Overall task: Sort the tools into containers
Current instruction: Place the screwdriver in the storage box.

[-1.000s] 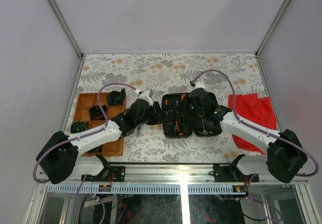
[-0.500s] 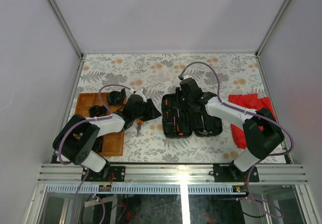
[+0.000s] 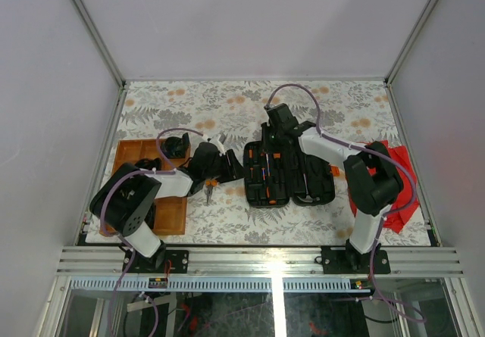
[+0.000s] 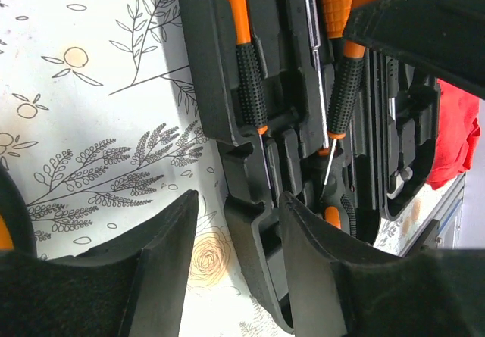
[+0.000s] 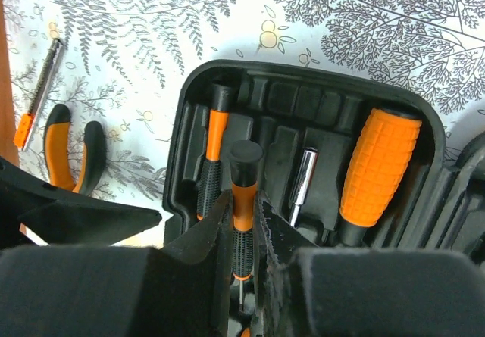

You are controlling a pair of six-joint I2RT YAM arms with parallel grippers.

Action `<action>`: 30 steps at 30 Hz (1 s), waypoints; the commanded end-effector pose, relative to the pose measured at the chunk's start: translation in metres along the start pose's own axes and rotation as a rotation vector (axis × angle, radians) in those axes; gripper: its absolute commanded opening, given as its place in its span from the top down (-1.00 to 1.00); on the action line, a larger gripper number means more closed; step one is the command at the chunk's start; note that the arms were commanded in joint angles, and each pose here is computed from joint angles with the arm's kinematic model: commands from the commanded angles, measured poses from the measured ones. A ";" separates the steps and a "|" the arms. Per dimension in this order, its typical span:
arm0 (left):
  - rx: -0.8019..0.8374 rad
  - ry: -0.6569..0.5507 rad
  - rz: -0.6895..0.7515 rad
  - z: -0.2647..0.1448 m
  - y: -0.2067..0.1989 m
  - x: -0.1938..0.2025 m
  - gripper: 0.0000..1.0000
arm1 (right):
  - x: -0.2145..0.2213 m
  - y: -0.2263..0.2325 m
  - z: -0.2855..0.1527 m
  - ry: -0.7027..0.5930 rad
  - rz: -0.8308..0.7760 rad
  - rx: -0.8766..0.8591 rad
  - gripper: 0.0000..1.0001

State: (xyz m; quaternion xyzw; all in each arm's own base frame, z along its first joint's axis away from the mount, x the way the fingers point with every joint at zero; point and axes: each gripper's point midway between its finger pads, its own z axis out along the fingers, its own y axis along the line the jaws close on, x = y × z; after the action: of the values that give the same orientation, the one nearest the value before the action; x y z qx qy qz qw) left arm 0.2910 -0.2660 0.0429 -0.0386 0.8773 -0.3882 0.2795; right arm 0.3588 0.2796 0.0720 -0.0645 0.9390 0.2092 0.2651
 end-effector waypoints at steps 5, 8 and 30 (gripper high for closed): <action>0.068 -0.017 0.027 0.010 -0.011 -0.011 0.16 | -0.018 0.004 0.012 0.016 0.007 -0.041 0.99; 0.056 -0.017 0.031 0.010 -0.009 -0.011 0.18 | -0.020 0.002 0.019 0.023 0.015 -0.038 0.97; 0.018 -0.014 0.055 0.013 -0.005 -0.015 0.23 | -0.026 -0.020 0.045 0.042 0.093 0.029 0.74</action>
State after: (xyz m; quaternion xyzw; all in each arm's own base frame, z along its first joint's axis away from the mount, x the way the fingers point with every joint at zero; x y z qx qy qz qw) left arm 0.2994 -0.2727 0.0400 -0.0218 0.8770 -0.3912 0.2782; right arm 0.3917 0.2846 0.0395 -0.0363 0.9509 0.2135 0.2212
